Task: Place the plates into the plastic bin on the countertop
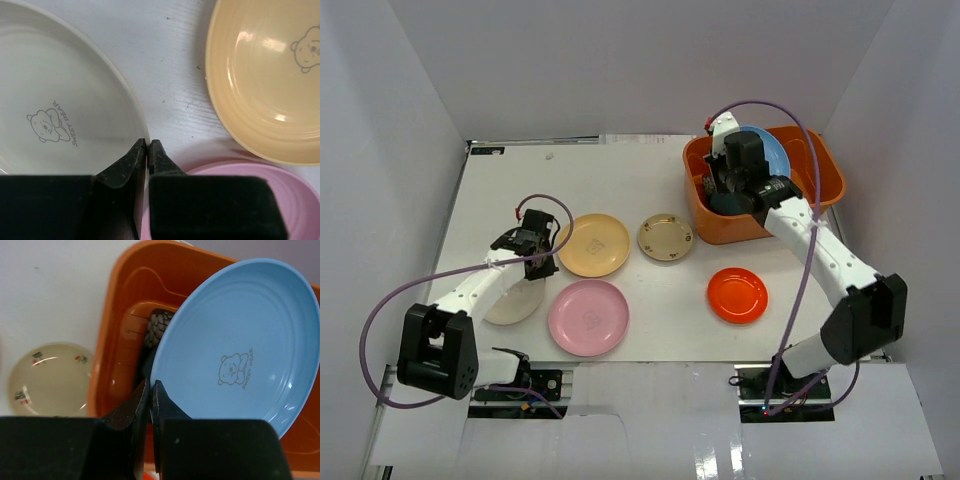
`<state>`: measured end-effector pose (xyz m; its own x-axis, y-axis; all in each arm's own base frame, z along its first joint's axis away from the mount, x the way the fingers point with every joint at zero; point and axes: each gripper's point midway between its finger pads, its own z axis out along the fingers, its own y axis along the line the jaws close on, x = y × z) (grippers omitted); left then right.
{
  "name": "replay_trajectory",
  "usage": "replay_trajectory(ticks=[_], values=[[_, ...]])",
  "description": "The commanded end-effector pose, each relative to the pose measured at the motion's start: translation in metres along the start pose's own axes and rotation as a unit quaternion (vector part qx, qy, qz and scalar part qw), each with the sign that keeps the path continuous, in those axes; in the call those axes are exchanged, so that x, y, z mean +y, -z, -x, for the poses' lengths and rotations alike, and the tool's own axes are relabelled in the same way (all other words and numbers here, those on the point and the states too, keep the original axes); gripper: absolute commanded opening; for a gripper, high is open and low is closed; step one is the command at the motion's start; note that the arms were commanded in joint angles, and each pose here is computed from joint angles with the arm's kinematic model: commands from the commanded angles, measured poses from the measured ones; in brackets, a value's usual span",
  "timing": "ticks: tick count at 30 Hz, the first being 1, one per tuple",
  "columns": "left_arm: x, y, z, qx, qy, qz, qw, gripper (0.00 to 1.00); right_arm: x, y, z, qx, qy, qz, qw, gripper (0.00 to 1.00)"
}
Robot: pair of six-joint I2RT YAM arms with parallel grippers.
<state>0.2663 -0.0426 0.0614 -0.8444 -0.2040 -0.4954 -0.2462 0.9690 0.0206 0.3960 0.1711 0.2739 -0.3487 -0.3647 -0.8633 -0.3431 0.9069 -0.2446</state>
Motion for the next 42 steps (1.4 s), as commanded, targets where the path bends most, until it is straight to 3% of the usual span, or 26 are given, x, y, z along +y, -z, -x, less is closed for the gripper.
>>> replay_trajectory(ticks=[1,8,11,14,16,17,19,21,23,28,31,38,42], values=[[-0.008,0.015,0.018,-0.041,0.008,-0.035,0.999,0.0,-0.034,-0.031,0.016,-0.035,-0.036,-0.001,0.999,0.08],[-0.022,0.043,0.043,-0.076,0.006,-0.079,0.994,0.0,-0.049,-0.108,-0.037,0.041,-0.058,-0.007,0.997,0.08],[-0.029,0.057,0.052,-0.088,0.002,-0.1,0.991,0.0,-0.052,-0.124,-0.058,0.065,-0.075,-0.012,0.995,0.09],[-0.039,0.074,0.063,-0.104,-0.003,-0.126,0.987,0.0,-0.045,-0.128,-0.062,0.07,-0.095,0.004,0.993,0.16],[-0.048,0.09,0.072,-0.119,-0.017,-0.137,0.983,0.0,-0.04,-0.125,-0.055,0.061,-0.106,0.019,0.992,0.31],[-0.051,0.095,0.075,-0.128,-0.022,-0.136,0.982,0.0,-0.039,-0.122,-0.052,0.058,-0.112,0.022,0.992,0.45],[-0.067,0.113,0.083,-0.142,-0.044,-0.153,0.977,0.0,-0.039,-0.114,-0.043,0.051,-0.116,0.027,0.992,0.61],[-0.086,0.128,0.083,-0.154,-0.075,-0.17,0.97,0.0,-0.037,-0.104,-0.035,0.047,-0.123,0.039,0.991,0.75],[-0.104,0.147,0.093,-0.176,-0.093,-0.185,0.962,0.0,-0.035,-0.085,-0.018,0.026,-0.137,0.051,0.989,0.83],[-0.155,0.178,0.087,-0.205,-0.161,-0.221,0.94,0.0,-0.005,-0.03,0.024,-0.05,-0.192,0.14,0.97,0.9],[-0.187,0.189,0.071,-0.212,-0.22,-0.252,0.918,0.0,0.023,-0.005,0.033,-0.075,-0.232,0.22,0.945,0.98],[-0.237,0.209,0.021,-0.231,-0.349,-0.29,0.861,0.0,0.092,0.038,0.034,-0.054,-0.284,0.405,0.867,0.91],[-0.254,0.212,0.001,-0.24,-0.388,-0.295,0.84,0.0,0.124,0.038,0.008,-0.002,-0.276,0.422,0.864,0.9]])
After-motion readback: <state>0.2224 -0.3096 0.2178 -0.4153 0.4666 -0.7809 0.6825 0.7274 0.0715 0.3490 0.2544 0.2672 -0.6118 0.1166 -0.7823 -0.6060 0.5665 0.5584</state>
